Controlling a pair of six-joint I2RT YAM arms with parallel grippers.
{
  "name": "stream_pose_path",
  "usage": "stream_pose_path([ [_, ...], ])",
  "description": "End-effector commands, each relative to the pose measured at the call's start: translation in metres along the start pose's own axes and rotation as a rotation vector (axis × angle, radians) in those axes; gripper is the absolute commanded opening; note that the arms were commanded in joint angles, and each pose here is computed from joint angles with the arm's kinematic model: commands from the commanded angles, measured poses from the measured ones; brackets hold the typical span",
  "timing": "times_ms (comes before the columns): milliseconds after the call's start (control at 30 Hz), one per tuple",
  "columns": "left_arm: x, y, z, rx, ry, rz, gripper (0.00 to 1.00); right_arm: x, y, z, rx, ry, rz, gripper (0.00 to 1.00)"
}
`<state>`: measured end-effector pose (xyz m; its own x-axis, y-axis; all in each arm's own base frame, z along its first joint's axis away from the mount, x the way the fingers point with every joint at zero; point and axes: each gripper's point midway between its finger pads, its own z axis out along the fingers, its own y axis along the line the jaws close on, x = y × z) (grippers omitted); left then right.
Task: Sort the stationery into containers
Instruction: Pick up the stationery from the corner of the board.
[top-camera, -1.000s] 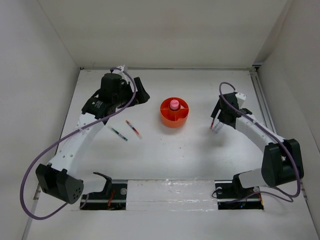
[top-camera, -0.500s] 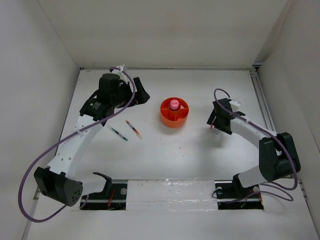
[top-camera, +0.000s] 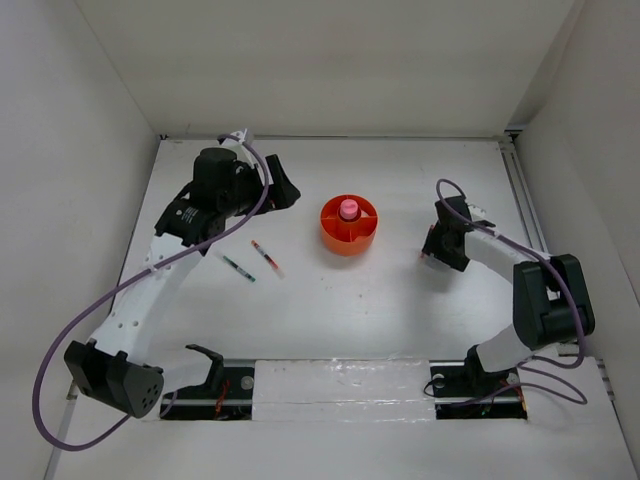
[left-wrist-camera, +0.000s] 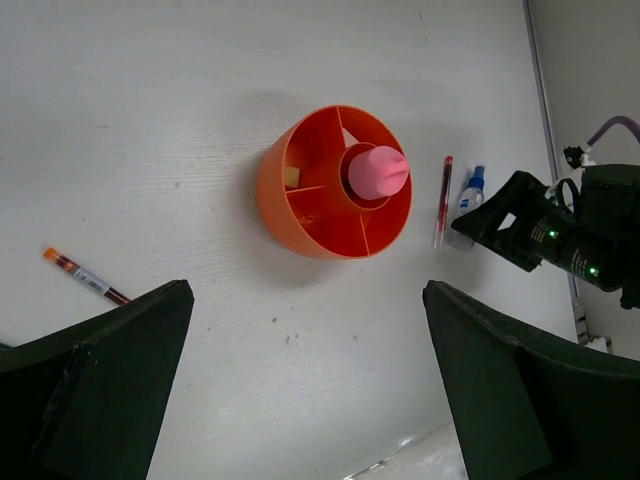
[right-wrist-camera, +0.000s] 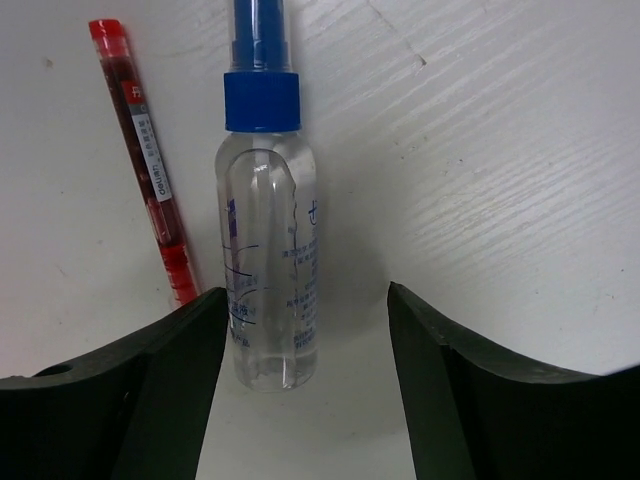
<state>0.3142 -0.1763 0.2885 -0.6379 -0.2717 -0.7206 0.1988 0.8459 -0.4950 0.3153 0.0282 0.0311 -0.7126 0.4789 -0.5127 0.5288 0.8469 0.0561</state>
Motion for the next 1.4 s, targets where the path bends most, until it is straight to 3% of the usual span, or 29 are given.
stream_pose_path([
  [0, -0.008, -0.008, -0.01, 0.039, -0.044, 0.019, 1.0, -0.008, 0.006, -0.003, -0.018, 0.01, 0.0, 0.7],
  [133, -0.009, -0.006, -0.01, 0.04, -0.044, 0.024, 1.0, -0.005, 0.001, 0.0, -0.02, 0.032, 0.006, 0.64],
  [267, -0.013, -0.009, -0.01, 0.071, -0.039, 0.018, 1.0, -0.002, 0.0, 0.003, -0.025, 0.054, -0.001, 0.52],
  [367, -0.015, -0.005, -0.01, 0.062, -0.045, 0.012, 1.0, -0.003, -0.003, 0.003, -0.022, 0.053, -0.013, 0.32],
  [400, -0.015, -0.005, -0.01, 0.062, -0.045, 0.012, 1.0, -0.005, -0.006, 0.004, -0.016, 0.052, -0.004, 0.21],
  [533, -0.012, -0.003, -0.009, 0.058, -0.037, 0.01, 1.0, -0.01, -0.007, 0.003, -0.023, 0.037, -0.016, 0.0],
  [633, -0.008, -0.007, -0.008, 0.088, -0.021, 0.011, 1.0, -0.014, -0.008, -0.009, -0.03, 0.014, -0.027, 0.0],
  [867, -0.005, -0.048, -0.017, 0.329, -0.002, 0.053, 1.0, -0.054, 0.01, -0.086, -0.187, -0.218, -0.059, 0.0],
  [1067, -0.01, -0.089, -0.044, 0.567, -0.056, 0.089, 1.0, -0.07, 0.089, -0.197, -0.736, -0.46, -0.267, 0.0],
  [1233, 0.003, -0.118, -0.061, 0.744, -0.029, 0.137, 1.0, -0.029, 0.149, -0.263, -1.066, -0.472, -0.505, 0.0],
  [1367, 0.018, -0.124, -0.071, 0.846, 0.006, 0.147, 1.0, -0.003, 0.18, -0.291, -1.166, -0.471, -0.596, 0.0],
])
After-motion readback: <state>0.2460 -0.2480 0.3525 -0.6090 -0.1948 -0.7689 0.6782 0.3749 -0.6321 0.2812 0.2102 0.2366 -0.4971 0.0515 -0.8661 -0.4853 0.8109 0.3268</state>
